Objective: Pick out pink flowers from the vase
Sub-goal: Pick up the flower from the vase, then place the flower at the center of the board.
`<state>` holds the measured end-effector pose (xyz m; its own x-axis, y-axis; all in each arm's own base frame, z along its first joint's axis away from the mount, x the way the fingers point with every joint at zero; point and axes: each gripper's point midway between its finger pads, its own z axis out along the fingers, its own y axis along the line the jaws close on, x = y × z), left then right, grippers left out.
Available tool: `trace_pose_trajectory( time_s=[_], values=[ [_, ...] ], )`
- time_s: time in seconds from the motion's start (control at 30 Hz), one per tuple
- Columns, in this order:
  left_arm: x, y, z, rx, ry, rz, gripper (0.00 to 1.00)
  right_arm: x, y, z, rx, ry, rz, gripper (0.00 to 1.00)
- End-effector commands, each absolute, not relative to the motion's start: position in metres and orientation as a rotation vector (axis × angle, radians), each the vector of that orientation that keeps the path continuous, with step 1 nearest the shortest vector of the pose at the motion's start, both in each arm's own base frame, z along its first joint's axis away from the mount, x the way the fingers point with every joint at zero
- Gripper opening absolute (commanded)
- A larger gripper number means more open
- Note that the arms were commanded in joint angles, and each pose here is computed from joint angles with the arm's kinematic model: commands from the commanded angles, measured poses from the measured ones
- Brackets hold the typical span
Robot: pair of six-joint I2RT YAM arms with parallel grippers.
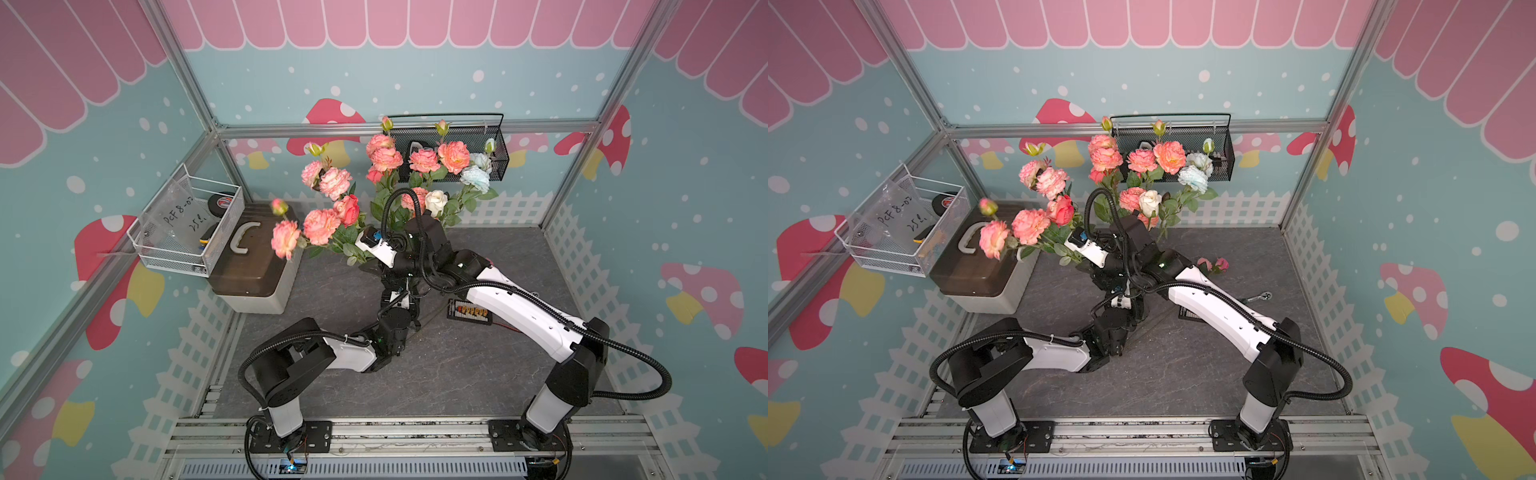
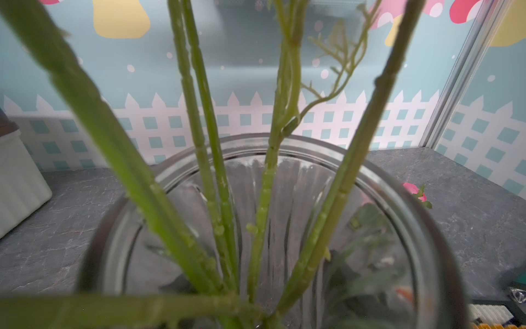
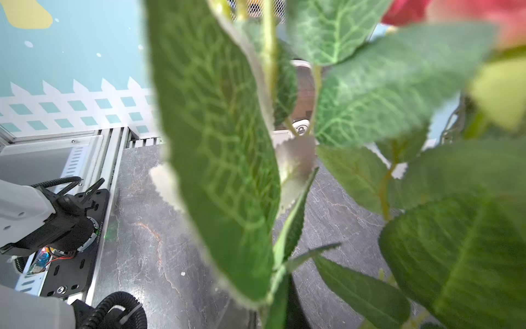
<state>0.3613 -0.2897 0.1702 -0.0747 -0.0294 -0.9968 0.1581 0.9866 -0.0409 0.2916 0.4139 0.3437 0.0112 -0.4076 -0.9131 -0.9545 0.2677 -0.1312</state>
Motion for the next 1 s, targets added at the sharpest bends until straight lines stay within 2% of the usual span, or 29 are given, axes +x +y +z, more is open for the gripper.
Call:
trace_pose_trajectory(
  time_s=[0.0,0.23,0.53,0.73,0.97],
  values=[
    [0.351,-0.289,0.1,0.241,1.812,-0.064,0.0,0.269,0.393,0.401,-1.231,1.42,0.708,0.0],
    [0.35,-0.286,0.097,0.246,1.82,-0.046,0.0,0.253,0.326,0.494,-0.998,1.23,0.551,0.0],
    [0.35,-0.285,0.095,0.243,1.829,-0.044,0.0,0.25,0.218,0.567,-0.558,1.134,0.411,0.0],
    [0.351,-0.285,0.095,0.239,1.83,-0.04,0.0,0.249,0.127,0.575,-0.186,1.162,0.242,0.0],
    [0.35,-0.285,0.097,0.239,1.825,-0.04,0.0,0.243,0.026,0.547,0.189,1.252,-0.05,0.0]
  ],
)
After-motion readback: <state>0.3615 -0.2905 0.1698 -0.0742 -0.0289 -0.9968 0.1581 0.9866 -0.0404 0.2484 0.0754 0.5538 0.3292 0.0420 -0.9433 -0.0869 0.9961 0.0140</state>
